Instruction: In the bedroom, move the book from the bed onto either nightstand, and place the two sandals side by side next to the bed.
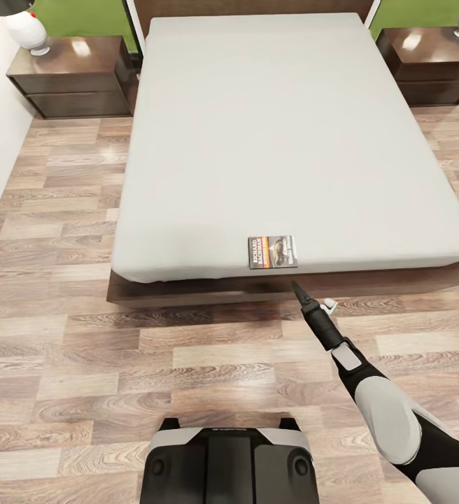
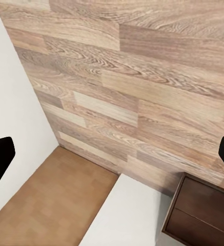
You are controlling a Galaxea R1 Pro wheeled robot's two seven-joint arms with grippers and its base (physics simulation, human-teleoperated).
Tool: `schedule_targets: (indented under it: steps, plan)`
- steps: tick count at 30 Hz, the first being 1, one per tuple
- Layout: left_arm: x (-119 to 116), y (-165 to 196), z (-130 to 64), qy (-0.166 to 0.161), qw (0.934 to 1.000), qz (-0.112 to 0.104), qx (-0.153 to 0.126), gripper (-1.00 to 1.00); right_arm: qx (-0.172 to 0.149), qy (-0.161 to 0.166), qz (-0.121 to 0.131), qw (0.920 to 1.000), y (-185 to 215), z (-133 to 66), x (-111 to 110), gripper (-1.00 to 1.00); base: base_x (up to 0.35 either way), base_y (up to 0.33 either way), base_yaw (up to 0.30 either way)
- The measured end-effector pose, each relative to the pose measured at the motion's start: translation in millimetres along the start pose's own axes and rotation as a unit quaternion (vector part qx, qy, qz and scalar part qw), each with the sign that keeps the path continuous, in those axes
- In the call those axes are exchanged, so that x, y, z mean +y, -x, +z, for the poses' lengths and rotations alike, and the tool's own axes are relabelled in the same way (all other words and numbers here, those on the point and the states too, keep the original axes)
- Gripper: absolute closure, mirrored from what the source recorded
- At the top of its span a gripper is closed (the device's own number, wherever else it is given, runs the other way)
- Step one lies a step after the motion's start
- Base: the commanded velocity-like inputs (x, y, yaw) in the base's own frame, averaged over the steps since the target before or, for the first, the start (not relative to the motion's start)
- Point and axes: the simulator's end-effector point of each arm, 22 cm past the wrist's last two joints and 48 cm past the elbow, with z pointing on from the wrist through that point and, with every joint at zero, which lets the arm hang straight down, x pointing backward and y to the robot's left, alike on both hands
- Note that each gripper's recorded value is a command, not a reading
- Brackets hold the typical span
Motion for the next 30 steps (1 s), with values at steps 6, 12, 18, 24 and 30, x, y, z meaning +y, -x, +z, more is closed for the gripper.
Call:
schedule_targets:
  steps: [6,12,18,24,30]
  plan:
    - [-0.5,0.6,0.5,0.000,1.0000,0.000,0.000,-1.00,0.000,0.000,0.000,1.0000,0.2,0.6,-0.7,-1.00,0.000,0.000,0.000]
    - [-3.1,4.4,3.7,0.000,1.0000,0.000,0.000,-1.00,-0.001,0.001,-0.001,1.0000,0.4,4.3,-4.8,-1.00,0.000,0.000,0.000]
    - [-4.1,5.7,4.8,0.000,1.0000,0.000,0.000,-1.00,-0.001,0.001,-0.001,1.0000,0.5,5.5,-6.1,-1.00,0.000,0.000,0.000]
    - [-5.2,7.1,6.0,-0.001,1.0000,0.001,0.000,-1.00,-0.001,0.002,-0.001,1.0000,0.8,7.1,-7.3,-1.00,0.000,0.000,0.000]
    - [-7.6,10.3,9.0,-0.001,1.0000,0.001,0.000,-1.00,-0.002,0.004,-0.003,1.0000,2.5,12.3,-9.4,-1.00,0.000,0.000,0.000]
